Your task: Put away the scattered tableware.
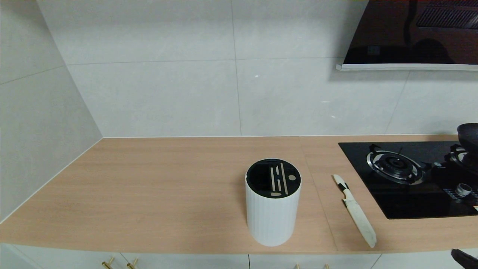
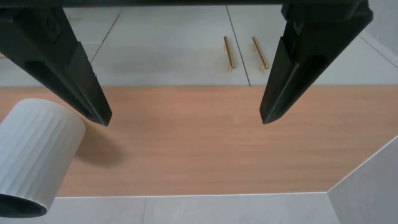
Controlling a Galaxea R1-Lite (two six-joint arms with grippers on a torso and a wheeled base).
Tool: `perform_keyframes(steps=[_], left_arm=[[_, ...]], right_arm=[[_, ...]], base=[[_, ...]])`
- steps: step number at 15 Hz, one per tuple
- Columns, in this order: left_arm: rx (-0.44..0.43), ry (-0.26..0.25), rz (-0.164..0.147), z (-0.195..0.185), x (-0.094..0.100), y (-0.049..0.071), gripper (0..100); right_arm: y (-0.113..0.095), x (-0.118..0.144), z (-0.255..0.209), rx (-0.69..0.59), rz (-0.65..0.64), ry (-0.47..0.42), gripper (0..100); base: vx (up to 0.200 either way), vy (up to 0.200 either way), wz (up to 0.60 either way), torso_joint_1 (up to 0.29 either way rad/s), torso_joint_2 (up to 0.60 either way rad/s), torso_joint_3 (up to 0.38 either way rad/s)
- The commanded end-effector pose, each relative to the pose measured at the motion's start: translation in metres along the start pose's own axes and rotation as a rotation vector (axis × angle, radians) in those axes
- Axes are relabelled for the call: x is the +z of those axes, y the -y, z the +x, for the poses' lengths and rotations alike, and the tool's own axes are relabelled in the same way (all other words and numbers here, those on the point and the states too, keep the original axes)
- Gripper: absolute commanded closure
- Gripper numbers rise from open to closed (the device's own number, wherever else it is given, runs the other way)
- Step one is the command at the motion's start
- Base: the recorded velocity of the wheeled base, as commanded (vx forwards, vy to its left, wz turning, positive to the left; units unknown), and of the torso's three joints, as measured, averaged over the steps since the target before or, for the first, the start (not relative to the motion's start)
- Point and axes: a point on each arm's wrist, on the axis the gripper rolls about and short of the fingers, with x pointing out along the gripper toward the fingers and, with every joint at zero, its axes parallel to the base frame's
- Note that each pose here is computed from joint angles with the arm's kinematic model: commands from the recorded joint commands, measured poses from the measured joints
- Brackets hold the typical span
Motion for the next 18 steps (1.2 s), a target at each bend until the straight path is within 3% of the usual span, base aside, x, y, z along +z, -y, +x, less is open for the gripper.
perform_keyframes(steps=[1, 5, 10, 18], left_arm=[[0.000, 0.000, 0.000, 0.000, 0.000, 0.000, 0], [0.001, -0.001, 0.000, 0.000, 0.000, 0.000, 0], [0.001, 0.000, -0.002, 0.000, 0.000, 0.000, 0], [0.001, 0.000, -0.002, 0.000, 0.000, 0.000, 0]], right_arm=[[0.001, 0.023, 0.078, 0.051, -0.002, -0.206, 0], [0.006, 0.020, 0.154, 0.039, 0.005, -0.292, 0], [0.013, -0.001, 0.233, -0.023, -0.017, -0.256, 0], [0.021, -0.046, 0.289, -0.114, -0.032, -0.312, 0]], base=[[0.000, 0.000, 0.00, 0.000, 0.00, 0.000], [0.000, 0.000, 0.00, 0.000, 0.00, 0.000], [0.000, 0.000, 0.00, 0.000, 0.00, 0.000], [0.000, 0.000, 0.00, 0.000, 0.00, 0.000]])
